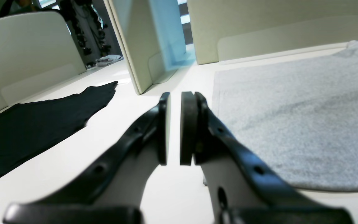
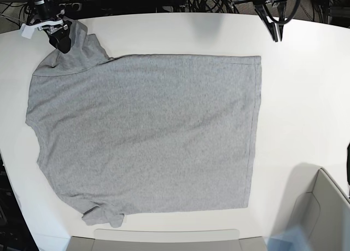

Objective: Fold the T-shirt properly
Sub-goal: 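Lower both grippers onto the shirt's shoulder corners and close them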

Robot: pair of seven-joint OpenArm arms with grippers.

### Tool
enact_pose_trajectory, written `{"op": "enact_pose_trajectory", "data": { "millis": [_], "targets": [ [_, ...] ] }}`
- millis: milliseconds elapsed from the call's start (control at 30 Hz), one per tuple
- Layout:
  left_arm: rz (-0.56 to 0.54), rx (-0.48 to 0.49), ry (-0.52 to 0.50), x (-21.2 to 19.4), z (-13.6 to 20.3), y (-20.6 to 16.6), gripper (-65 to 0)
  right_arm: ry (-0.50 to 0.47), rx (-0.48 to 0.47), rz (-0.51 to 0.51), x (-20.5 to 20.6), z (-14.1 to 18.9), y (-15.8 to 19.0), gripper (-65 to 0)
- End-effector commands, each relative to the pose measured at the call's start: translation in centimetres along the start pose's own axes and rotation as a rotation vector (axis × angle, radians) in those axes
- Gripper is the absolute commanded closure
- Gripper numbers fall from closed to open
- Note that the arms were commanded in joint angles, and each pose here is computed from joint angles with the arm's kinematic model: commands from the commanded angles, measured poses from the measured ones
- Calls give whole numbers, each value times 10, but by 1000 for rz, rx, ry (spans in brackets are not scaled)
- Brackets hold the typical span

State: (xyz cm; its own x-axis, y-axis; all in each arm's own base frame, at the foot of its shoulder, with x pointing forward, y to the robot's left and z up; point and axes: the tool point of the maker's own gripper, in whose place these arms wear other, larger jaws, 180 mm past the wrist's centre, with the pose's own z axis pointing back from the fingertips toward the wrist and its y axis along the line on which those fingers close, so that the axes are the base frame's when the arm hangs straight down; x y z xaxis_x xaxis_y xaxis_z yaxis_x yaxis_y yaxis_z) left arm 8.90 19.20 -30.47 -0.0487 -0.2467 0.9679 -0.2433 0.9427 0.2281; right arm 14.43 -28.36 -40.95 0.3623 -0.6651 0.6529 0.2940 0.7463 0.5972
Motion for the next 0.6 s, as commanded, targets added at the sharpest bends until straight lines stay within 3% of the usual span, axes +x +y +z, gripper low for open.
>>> {"op": "enact_pose_trajectory", "data": {
  "millis": [0,233,333,567],
  "targets": [
    [-3,1,-24,8,2,1,-69,38,-34,10,-7,4,-9,-314],
    [1,6,-38,8,-3,0,-69,-80,-95,25,38,20,-28,-314],
    [3,9,4,1,-4,0,-69,-109,-116,43,54,24,-36,-314],
    [3,9,42,-6,-4,0,-69,-58,-125,38,33,19,-41,-314]
  ]
}}
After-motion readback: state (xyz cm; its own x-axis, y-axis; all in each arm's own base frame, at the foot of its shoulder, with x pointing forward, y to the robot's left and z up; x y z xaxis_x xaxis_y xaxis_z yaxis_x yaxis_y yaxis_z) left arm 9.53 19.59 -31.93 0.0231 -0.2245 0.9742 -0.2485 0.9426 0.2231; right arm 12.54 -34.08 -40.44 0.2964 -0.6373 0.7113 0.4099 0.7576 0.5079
